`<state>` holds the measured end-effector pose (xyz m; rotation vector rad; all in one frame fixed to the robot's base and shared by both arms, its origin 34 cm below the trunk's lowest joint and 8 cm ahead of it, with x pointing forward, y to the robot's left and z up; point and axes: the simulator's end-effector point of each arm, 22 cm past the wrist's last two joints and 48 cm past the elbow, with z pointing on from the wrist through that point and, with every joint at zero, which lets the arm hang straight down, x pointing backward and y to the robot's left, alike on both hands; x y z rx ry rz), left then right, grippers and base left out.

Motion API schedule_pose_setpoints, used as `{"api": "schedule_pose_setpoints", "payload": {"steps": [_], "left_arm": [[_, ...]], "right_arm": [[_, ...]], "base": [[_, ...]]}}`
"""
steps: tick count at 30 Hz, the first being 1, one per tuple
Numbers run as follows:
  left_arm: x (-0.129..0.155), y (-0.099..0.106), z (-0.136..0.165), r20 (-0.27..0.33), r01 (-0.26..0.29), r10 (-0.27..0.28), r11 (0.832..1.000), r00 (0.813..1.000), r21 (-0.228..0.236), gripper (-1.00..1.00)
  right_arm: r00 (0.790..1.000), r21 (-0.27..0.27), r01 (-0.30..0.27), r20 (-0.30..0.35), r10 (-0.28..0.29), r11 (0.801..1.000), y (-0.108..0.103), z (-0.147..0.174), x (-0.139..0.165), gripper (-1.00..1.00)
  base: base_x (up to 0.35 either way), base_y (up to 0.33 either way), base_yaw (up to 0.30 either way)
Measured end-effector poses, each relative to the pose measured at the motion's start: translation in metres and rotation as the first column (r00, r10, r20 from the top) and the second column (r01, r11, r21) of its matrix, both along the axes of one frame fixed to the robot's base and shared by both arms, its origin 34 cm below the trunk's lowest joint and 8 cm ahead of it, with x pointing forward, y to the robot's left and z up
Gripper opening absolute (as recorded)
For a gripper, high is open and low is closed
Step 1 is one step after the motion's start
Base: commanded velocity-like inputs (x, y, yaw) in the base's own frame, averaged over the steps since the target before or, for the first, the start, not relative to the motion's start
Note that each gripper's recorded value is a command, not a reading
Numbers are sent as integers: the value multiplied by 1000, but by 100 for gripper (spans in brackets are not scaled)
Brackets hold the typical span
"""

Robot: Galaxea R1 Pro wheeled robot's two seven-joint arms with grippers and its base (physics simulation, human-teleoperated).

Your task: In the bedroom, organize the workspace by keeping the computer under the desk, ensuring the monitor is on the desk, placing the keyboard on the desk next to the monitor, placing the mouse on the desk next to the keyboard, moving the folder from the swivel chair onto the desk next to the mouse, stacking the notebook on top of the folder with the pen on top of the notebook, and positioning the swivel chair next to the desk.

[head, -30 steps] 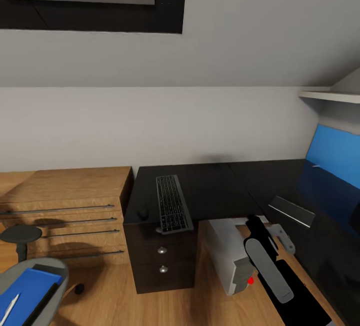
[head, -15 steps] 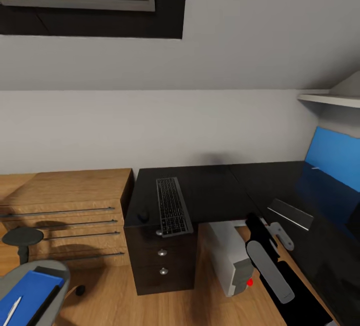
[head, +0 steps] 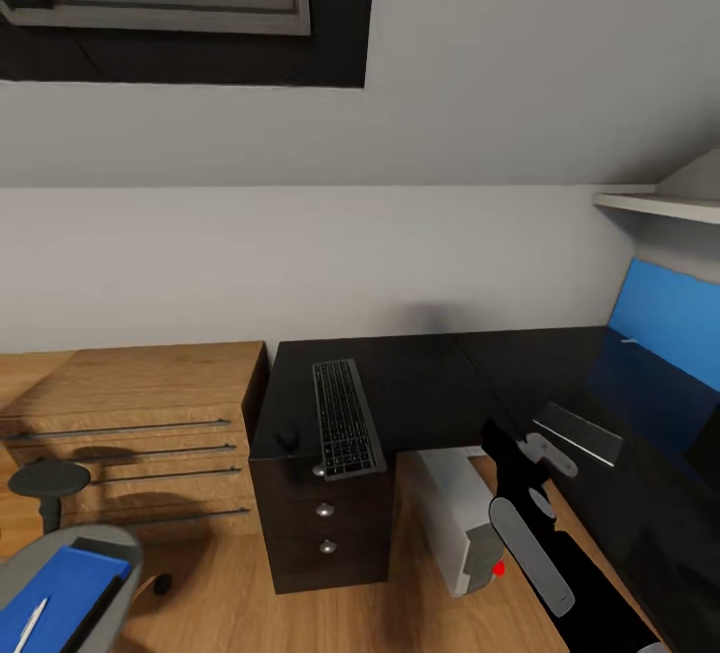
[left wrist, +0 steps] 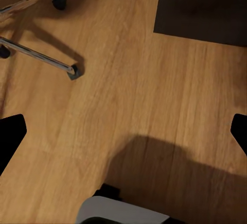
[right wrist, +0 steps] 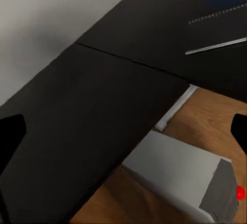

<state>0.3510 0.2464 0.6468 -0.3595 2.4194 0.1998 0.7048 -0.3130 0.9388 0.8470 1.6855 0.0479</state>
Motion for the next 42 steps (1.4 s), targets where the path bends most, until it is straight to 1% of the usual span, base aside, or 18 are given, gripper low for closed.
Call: {"api": "schedule_pose_setpoints", "payload": {"steps": [3, 6, 7, 8, 9, 10, 11, 13, 16, 19, 20, 22, 23, 25, 31, 42], "left_arm": [[-1, 0, 4, -1, 0, 0, 1000, 1000, 0, 100], [-1, 0, 8, -1, 1, -1, 1000, 1000, 0, 100], [-1, 0, 9, -1, 1, -1, 1000, 1000, -1, 100], [-1, 0, 11, -1, 1, -1, 1000, 1000, -1, 100], [-2, 0, 12, -1, 1, -1, 1000, 1000, -1, 100], [-2, 0, 13, -1, 1, -1, 1000, 1000, -1, 100], [-2, 0, 15, -1, 1, -1, 1000, 1000, -1, 100], [-2, 0, 17, 0, 0, 0, 1000, 1000, -1, 100], [-2, 0, 19, 0, 0, 0, 1000, 1000, -1, 100], [-2, 0, 19, 1, 0, 0, 1000, 1000, -1, 100], [-2, 0, 19, 2, 0, 0, 1000, 1000, -1, 100], [-1, 0, 19, 4, -1, 1, 1000, 1000, -1, 100], [-1, 0, 20, 6, -1, 1, 1000, 1000, 0, 100], [-1, 0, 20, 7, 0, 0, 1000, 1000, 0, 100], [-1, 0, 20, 7, -1, 1, 1000, 1000, 0, 100], [-1, 0, 20, 7, 0, 0, 1000, 1000, -1, 100]], "right_arm": [[998, -46, -60, -36, 59, 997, 8, 0, 2, 100], [987, -66, -144, -82, 139, 987, 21, -4, 5, 100], [974, -68, -206, -109, 197, 976, 30, -7, 7, 100], [966, -67, -236, -121, 226, 970, 35, -8, 8, 100], [934, -32, -330, -158, 321, 943, 40, -12, 11, 100], [927, -21, -345, -166, 337, 938, 40, -13, 11, 100], [915, -2, -365, -186, 359, 931, 39, -15, 10, 100], [901, 23, -382, -214, 378, 924, 36, -17, 7, 100], [898, 47, -375, -229, 376, 926, 26, -18, 6, 100], [908, 72, -346, -223, 353, 935, 11, -16, 6, 100], [918, 86, -326, -207, 337, 942, 2, -10, 7, 100], [927, 95, -314, -185, 327, 945, -3, -2, 8, 100], [936, 103, -304, -150, 317, 947, -6, 12, 10, 100], [940, 106, -302, -134, 315, 947, -6, 18, 11, 100], [941, 107, -302, -125, 314, 947, -6, 22, 11, 100], [942, 114, -303, -117, 315, 946, -2, 23, 11, 100]], "base": [[0, 0, 0], [0, 0, 0], [0, 0, 0], [0, 0, 0], [0, 0, 0], [0, 0, 0], [0, 0, 0], [0, 0, 0], [0, 0, 0], [0, 0, 0], [0, 0, 0], [0, 0, 0], [0, 0, 0], [0, 0, 0], [2, 0, 0], [215, -101, 0]]}}
